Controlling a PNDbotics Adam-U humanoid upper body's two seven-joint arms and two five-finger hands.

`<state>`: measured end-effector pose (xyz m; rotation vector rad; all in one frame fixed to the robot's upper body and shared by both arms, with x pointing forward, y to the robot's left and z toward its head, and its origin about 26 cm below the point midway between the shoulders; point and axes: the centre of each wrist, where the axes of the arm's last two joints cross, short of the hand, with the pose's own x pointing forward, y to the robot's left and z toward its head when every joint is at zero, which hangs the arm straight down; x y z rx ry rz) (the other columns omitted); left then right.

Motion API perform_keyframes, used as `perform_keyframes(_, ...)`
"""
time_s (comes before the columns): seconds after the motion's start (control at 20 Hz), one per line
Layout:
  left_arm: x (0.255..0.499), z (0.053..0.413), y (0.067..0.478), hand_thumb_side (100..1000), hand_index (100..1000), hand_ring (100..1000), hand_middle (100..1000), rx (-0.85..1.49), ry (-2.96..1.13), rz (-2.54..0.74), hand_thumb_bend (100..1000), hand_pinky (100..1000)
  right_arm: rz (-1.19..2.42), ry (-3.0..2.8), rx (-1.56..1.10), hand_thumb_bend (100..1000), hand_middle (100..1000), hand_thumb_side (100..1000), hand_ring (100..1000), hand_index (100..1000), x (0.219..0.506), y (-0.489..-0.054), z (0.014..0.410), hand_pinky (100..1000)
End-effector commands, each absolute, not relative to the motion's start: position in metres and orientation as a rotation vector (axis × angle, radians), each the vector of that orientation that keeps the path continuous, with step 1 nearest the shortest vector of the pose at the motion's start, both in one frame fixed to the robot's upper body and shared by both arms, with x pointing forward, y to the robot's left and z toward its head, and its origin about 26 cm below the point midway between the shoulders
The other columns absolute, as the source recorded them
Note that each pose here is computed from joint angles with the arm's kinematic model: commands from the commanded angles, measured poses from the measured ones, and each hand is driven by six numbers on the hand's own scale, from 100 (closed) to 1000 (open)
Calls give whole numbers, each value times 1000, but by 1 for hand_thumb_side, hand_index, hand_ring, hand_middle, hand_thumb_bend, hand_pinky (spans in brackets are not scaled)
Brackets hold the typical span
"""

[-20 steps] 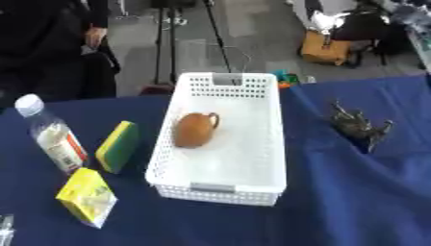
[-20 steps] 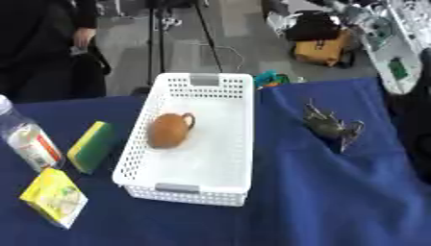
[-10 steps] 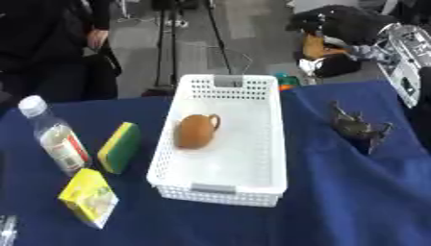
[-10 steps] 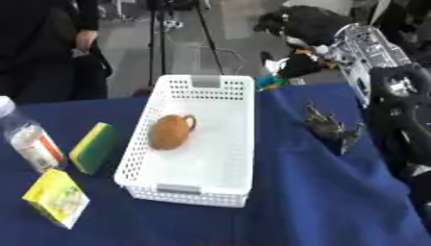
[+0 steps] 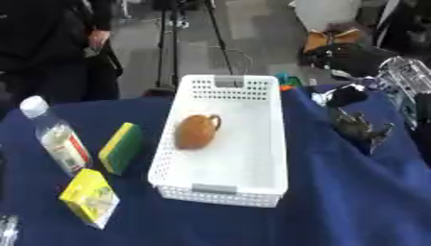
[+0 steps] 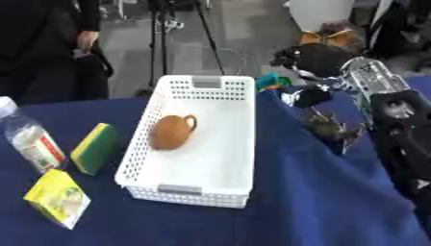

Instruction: Pick up objects on the table and place them in the box.

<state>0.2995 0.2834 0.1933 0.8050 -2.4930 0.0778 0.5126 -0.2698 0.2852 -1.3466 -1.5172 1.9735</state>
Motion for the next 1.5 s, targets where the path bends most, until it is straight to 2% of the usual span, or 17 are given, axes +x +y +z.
perform_keyframes(0.05,297,201,284,816,724,735,539,814,-2520,72,100,870,1936,-1473,-1384,291,945,680,996,1000,508,-296,299,931)
perform_keyframes(0.1,297,201,284,816,724,735,539,814,-2520,72,100,870,1938,-1456,-1378,291,945,680,996,1000,507,-301,298,931)
perform_keyframes(0.15,297,201,284,815,724,735,539,815,-2520,71,100,870,1935,-1447,-1374,348,951,584,1000,1000,506,-304,298,926)
perform_keyframes(0.2,297,201,284,815,724,735,539,815,-2520,70,100,870,1929,-1443,-1369,348,951,584,1000,1000,505,-307,299,926)
perform_keyframes(0.25,298,201,284,814,724,735,540,816,-2520,69,100,869,1923,-1436,-1363,401,983,482,1000,1000,504,-310,299,931)
perform_keyframes(0.5,298,201,284,814,724,735,539,818,-2521,65,100,870,1869,-1395,-1268,380,1000,550,1000,1000,500,-323,302,955)
perform_keyframes(1.05,298,201,284,818,724,736,539,821,-2519,63,100,870,1745,-1232,-1157,361,1000,471,1000,1000,498,-336,302,942)
perform_keyframes(1.15,298,201,284,818,724,736,539,822,-2518,65,100,871,1718,-1197,-1149,398,1000,516,1000,1000,498,-337,300,941)
perform_keyframes(1.2,298,201,284,818,724,736,539,822,-2518,65,100,871,1680,-1183,-1172,421,1000,593,1000,1000,498,-337,301,937)
perform_keyframes(1.5,298,202,283,818,723,736,539,820,-2520,68,100,871,1614,-1168,-1222,412,1000,646,1000,1000,498,-327,297,938)
